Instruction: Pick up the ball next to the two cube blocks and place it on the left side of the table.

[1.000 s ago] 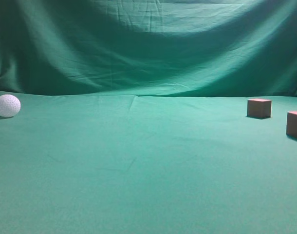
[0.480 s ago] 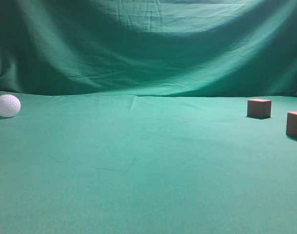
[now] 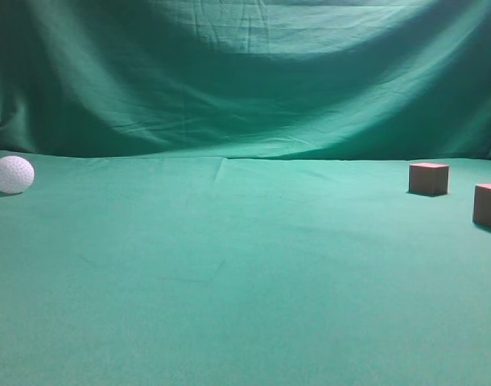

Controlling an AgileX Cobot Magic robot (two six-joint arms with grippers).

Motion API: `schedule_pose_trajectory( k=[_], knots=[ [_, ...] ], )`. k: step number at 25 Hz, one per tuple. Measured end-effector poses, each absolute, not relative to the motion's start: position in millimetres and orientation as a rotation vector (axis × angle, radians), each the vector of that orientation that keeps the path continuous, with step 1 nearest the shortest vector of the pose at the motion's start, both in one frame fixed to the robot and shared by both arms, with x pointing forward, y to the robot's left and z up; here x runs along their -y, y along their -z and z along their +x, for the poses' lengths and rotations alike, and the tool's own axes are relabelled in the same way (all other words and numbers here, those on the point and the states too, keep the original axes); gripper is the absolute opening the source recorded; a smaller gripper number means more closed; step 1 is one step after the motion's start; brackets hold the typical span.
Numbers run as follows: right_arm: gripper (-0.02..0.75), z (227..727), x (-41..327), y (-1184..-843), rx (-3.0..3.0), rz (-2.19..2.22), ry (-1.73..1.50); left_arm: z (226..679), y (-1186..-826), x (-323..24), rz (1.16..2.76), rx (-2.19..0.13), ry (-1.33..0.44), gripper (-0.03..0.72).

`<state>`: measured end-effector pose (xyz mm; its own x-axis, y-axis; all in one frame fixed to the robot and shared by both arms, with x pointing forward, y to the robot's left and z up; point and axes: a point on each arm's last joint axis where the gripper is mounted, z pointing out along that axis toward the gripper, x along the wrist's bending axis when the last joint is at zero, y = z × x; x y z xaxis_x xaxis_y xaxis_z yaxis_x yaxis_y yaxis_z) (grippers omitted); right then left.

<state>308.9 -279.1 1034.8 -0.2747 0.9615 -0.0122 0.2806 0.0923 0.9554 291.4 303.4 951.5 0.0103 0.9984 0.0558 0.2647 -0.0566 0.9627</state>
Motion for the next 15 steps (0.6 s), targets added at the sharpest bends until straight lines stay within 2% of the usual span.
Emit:
schedule_pose_trajectory(
  k=[8, 15],
  knots=[
    [0.0, 295.0, 290.8, -961.6, -1.524, 1.302, -1.16, 291.4, -951.5, -303.4, 1.45, -1.375, -1.11, 0.0],
    [0.0, 291.4, 292.8, -948.1, -1.511, 1.349, -1.145, 291.4, -951.5, -303.4, 1.45, -1.375, -1.11, 0.0]
  ],
)
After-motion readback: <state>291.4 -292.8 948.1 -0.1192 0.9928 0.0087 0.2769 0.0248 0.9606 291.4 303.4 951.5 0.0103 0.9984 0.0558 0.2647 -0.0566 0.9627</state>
